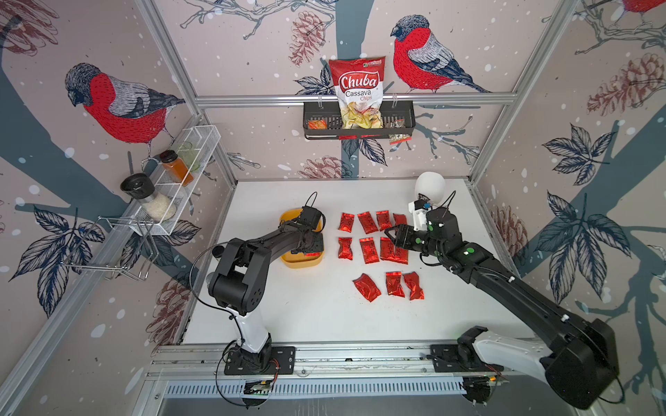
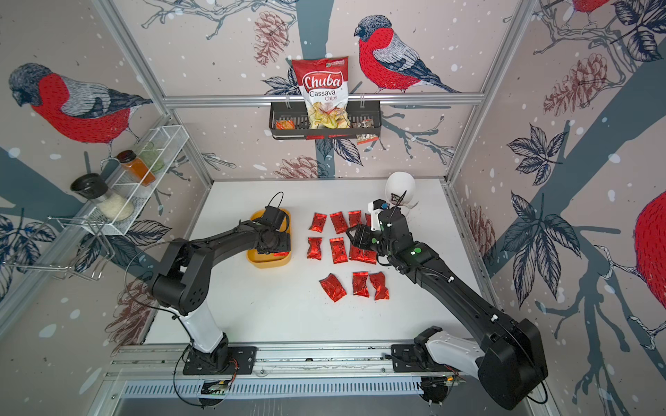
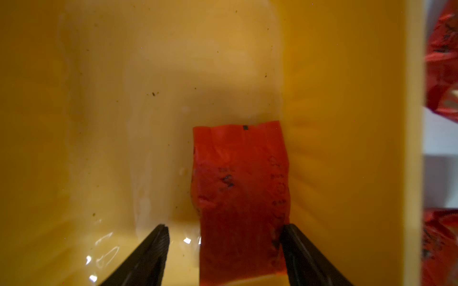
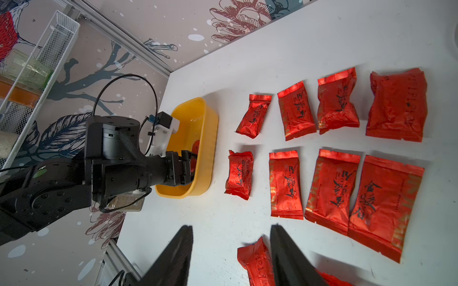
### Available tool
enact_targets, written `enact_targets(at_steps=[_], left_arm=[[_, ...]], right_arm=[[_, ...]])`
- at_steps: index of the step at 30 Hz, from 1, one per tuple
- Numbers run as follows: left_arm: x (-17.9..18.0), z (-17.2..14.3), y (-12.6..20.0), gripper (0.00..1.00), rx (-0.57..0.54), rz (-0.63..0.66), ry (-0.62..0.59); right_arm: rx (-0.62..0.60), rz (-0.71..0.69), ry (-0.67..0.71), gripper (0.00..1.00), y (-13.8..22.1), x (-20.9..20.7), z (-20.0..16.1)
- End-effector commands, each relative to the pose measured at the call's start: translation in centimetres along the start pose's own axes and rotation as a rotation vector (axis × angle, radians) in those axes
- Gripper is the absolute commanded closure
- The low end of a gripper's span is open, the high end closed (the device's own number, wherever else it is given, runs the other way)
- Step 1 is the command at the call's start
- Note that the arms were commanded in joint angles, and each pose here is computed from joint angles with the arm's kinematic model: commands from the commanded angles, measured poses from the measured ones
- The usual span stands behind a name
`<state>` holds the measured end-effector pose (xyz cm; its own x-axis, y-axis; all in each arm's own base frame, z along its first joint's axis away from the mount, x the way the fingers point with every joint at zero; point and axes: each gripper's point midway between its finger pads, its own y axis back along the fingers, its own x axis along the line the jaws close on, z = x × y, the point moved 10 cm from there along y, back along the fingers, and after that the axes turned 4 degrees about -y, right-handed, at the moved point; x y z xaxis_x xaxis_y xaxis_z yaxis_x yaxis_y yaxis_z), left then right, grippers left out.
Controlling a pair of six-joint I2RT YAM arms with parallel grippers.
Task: Take the tea bags out of the storage box
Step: Pick up the tea bag from the storage box, then place the tea bag at the center of the board.
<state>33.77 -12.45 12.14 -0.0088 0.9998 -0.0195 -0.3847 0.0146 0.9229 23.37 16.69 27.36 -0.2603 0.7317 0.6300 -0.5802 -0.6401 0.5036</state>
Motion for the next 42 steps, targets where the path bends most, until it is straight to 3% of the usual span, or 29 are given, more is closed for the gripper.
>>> enact_targets(at_steps=[1, 7, 13, 19, 24, 32, 37, 42], left_arm=[[0.1, -0.2, -1.0, 0.28, 0.016, 0.001, -0.013], [0.3, -0.2, -0.1, 0.61, 0.001, 0.007, -0.017], [0.6, 1.0, 4.4, 0.7, -0.078, -0.015, -0.002], [0.1, 1.1, 9.8, 0.7, -0.14, -0.134, 0.025], [-2.6, -3.0, 12.3, 0.67, -0.154, -0.286, 0.041], [-5.2, -12.7, 9.4, 0.68, -0.087, -0.412, 0.121], [-6.2, -15.3, 7.4, 0.68, -0.03, -0.41, 0.104], [-6.5, -15.9, 6.3, 0.64, -0.009, -0.412, 0.088]], right_arm=[[-0.021, 0.011, 0.012, 0.45, 0.0, 0.4, 0.5], [-0.023, 0.011, 0.012, 0.45, 0.0, 0.4, 0.6], [-0.019, 0.018, 0.009, 0.45, 0.0, 0.4, 0.5], [-0.007, 0.026, 0.012, 0.45, 0.2, 0.3, 0.0], [-0.018, 0.029, 0.013, 0.45, 1.2, 0.0, -0.6], [-0.02, 0.018, 0.008, 0.45, 2.6, -0.6, -1.9], [-0.007, -0.003, 0.002, 0.45, 2.7, -1.2, -2.6], [-0.009, -0.023, -0.011, 0.45, 2.8, -1.9, -3.3]])
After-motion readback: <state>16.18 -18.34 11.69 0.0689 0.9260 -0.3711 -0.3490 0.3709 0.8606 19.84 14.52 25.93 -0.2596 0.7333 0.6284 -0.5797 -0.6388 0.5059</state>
